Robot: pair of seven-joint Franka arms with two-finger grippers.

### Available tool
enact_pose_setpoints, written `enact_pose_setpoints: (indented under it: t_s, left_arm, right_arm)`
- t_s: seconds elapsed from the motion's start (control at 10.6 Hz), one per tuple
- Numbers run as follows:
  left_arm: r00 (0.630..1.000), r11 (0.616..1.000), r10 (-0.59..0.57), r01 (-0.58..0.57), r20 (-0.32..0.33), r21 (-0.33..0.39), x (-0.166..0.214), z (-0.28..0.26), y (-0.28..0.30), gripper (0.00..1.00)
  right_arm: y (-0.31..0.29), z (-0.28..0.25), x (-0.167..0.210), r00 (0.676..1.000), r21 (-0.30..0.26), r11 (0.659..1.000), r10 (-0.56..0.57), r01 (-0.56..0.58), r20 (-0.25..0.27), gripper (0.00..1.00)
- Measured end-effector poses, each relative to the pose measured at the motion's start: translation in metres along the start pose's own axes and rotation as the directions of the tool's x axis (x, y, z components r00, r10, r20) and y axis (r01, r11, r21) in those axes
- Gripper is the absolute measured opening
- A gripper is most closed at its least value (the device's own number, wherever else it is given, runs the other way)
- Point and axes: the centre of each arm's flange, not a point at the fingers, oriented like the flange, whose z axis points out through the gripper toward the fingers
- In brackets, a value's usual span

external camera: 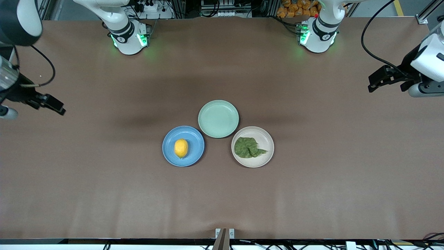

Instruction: Place lemon and lettuce in plates

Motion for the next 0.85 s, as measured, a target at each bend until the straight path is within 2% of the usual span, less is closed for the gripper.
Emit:
enact_pose_setpoints:
  t_s: [0.28,0.66,0.85]
  left_arm:
    - [1.0,1.0,-0.004,0.004,-0.01,-0.002,0.0,-0.005,-0.003,1.0]
    - [1.0,1.0,0.001,-0.001,-0.017,-0.002,0.001,-0.008,-0.004,1.0]
    - [1.0,1.0,0.002,-0.002,-0.018,-0.002,0.001,-0.009,-0.004,1.0]
  right_arm:
    - [-0.002,-0.05,-0.003,1.0,-0.013,1.0,-0.008,0.008,-0.005,1.0]
    - [-0.003,-0.086,-0.014,0.999,-0.025,1.0,-0.011,0.013,0.045,1.0]
    - [-0.01,-0.093,-0.017,0.999,-0.02,1.0,-0.022,0.023,0.048,1.0]
